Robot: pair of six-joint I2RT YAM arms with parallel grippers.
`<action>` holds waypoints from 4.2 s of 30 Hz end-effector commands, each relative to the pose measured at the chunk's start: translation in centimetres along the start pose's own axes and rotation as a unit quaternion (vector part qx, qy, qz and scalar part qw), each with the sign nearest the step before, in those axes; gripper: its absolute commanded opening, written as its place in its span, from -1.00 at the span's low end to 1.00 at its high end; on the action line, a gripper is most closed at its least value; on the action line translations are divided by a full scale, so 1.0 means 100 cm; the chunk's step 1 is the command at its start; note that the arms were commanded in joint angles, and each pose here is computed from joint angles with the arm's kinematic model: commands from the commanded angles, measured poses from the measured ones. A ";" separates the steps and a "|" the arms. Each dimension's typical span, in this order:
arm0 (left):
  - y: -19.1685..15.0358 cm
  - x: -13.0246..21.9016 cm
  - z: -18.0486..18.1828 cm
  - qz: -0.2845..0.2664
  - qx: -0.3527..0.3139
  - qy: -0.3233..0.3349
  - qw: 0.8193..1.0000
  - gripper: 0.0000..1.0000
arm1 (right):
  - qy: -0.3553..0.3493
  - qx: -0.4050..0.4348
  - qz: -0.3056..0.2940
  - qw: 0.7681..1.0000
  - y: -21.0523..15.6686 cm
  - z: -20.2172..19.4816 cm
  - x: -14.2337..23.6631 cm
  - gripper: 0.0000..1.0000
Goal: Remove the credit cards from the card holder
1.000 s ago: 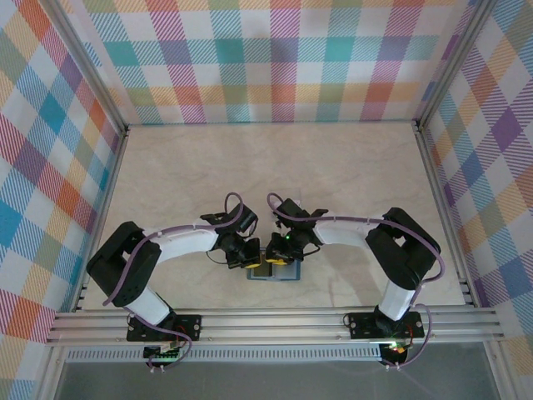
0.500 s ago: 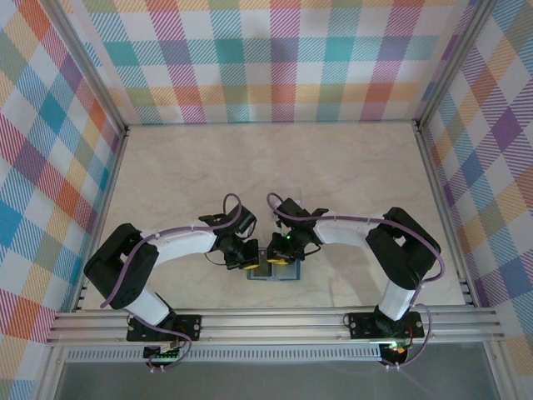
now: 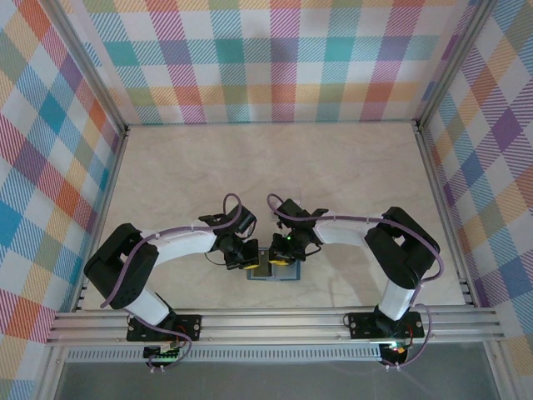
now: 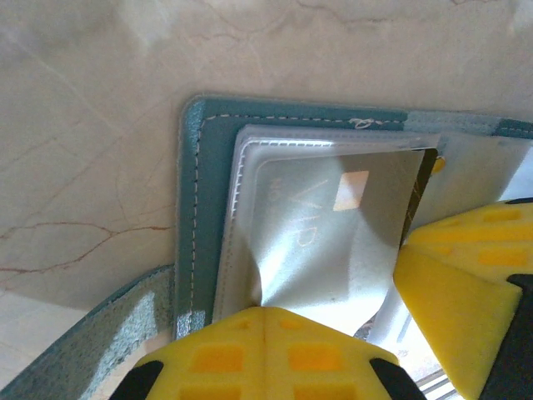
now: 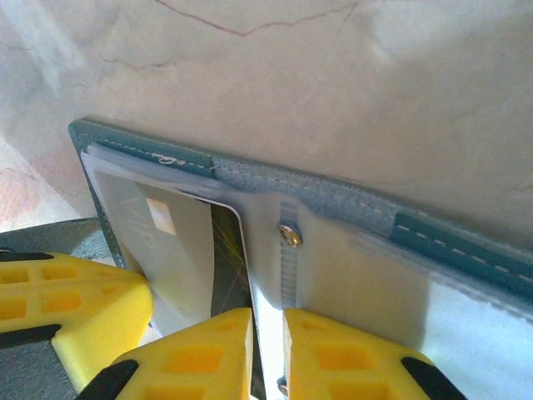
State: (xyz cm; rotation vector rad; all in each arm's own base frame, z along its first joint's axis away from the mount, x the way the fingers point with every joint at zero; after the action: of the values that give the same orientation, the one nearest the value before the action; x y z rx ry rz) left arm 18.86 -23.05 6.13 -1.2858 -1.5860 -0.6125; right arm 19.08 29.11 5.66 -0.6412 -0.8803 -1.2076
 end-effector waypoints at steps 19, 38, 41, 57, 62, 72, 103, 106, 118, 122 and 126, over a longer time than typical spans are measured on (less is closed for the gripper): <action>0.000 -0.004 0.014 0.007 0.016 0.034 0.999 -0.88 | 0.048 0.019 0.015 0.999 0.001 0.011 -0.012 -0.75; -0.001 -0.002 0.018 0.003 0.020 0.042 0.999 -0.87 | -0.047 0.015 0.004 0.999 -0.010 -0.006 0.021 -1.00; -0.001 -0.004 0.018 0.006 0.020 0.042 0.999 -0.87 | -0.021 0.020 -0.008 1.000 -0.007 0.002 0.022 -0.84; 0.000 -0.008 0.031 0.001 0.010 0.102 0.995 -0.90 | -0.010 0.000 -0.003 1.000 -0.008 -0.006 0.005 -0.44; 0.001 -0.013 0.041 -0.004 0.002 0.146 0.989 -0.90 | 0.017 0.011 -0.017 1.000 -0.007 0.004 0.012 -0.43; 0.000 -0.014 0.041 0.000 -0.005 0.165 0.986 -0.86 | 0.015 0.008 -0.017 1.000 -0.012 0.001 0.015 -0.46; -0.003 -0.018 0.038 0.024 -0.020 0.200 0.979 -0.76 | 0.065 0.009 -0.019 0.998 -0.008 0.003 -0.005 -0.51; -0.003 -0.018 0.038 0.024 -0.020 0.202 0.979 -0.76 | 0.083 0.014 -0.029 0.996 -0.006 0.010 -0.001 -0.59; -0.003 -0.017 0.038 0.018 -0.022 0.198 0.980 -0.77 | 0.028 0.021 -0.034 0.999 -0.011 0.004 0.020 -0.85; -0.003 -0.016 0.039 0.016 -0.022 0.195 0.980 -0.77 | -0.021 0.018 -0.021 0.999 -0.015 -0.005 0.029 -0.90; -0.004 -0.016 0.038 0.015 -0.022 0.192 0.981 -0.77 | -0.053 0.020 -0.011 0.998 -0.018 -0.011 0.034 -0.93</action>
State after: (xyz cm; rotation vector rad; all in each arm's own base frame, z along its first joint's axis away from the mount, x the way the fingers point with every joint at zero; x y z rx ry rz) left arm 18.90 -23.54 5.78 -1.2467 -1.3713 -0.7495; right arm 18.66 27.91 8.11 -0.5751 -0.9152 -1.2470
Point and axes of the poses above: each hand's point on the last joint's axis, 136 mm out from that joint toward the fingers, its own x axis back along the fingers, its own z axis along the line the jaws close on, y = z × x, the point moved 4 cm from there along x, back along the fingers, and after that the axes turned 15 degrees about x, right-handed, at the moved point
